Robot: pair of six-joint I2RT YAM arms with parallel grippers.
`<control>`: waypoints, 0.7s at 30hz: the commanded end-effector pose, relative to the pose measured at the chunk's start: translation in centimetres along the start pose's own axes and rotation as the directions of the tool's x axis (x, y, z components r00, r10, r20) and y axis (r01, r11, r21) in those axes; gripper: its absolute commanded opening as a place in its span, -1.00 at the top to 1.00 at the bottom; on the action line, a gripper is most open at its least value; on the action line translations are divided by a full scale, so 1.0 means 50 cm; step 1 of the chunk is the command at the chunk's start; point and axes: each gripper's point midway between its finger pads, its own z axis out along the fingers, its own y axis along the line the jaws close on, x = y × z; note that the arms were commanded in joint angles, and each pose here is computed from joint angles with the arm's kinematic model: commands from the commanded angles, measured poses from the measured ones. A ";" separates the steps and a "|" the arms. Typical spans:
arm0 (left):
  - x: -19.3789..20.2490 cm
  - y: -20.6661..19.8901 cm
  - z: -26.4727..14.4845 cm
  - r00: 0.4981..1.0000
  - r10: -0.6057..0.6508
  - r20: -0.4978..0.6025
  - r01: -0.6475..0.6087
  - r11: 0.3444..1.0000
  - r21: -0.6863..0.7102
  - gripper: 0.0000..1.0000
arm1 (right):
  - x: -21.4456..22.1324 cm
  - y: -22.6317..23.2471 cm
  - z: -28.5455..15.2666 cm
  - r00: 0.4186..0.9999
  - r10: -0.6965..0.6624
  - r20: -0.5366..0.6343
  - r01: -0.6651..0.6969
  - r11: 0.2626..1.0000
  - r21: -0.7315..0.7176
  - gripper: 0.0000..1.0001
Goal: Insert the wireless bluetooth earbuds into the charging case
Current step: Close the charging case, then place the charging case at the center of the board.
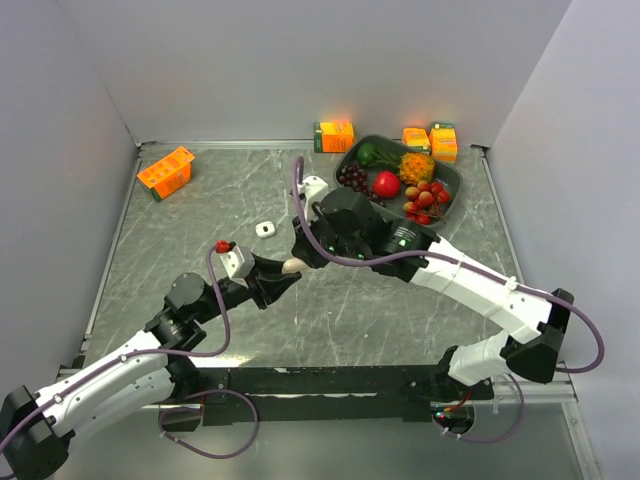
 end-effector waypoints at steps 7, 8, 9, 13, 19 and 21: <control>-0.077 0.025 0.014 0.994 -0.012 0.108 0.020 0.997 -0.079 0.98 | -0.035 -0.019 -0.067 0.990 0.082 0.118 -0.090 0.994 0.059 0.40; -0.056 0.045 0.015 0.997 -0.037 0.070 0.047 0.990 -0.134 0.98 | -0.053 -0.027 -0.084 0.976 0.136 0.168 -0.147 0.987 0.058 0.34; -0.032 0.057 0.023 0.998 -0.064 0.026 0.068 0.985 -0.160 0.98 | -0.064 -0.058 -0.093 0.962 0.176 0.208 -0.197 0.977 0.083 0.23; 0.022 0.099 0.064 0.968 -0.224 -0.115 0.192 0.951 -0.242 0.98 | -0.043 -0.132 -0.108 0.917 0.291 0.275 -0.336 0.932 0.135 0.08; 0.148 0.187 0.136 0.793 -0.555 -0.252 0.430 0.803 -0.413 0.97 | -0.008 -0.164 -0.115 0.916 0.304 0.263 -0.358 0.914 0.189 0.03; 0.220 0.217 0.150 0.717 -0.635 -0.288 0.469 0.745 -0.474 0.96 | 0.001 -0.168 -0.116 0.919 0.297 0.259 -0.351 0.915 0.198 0.02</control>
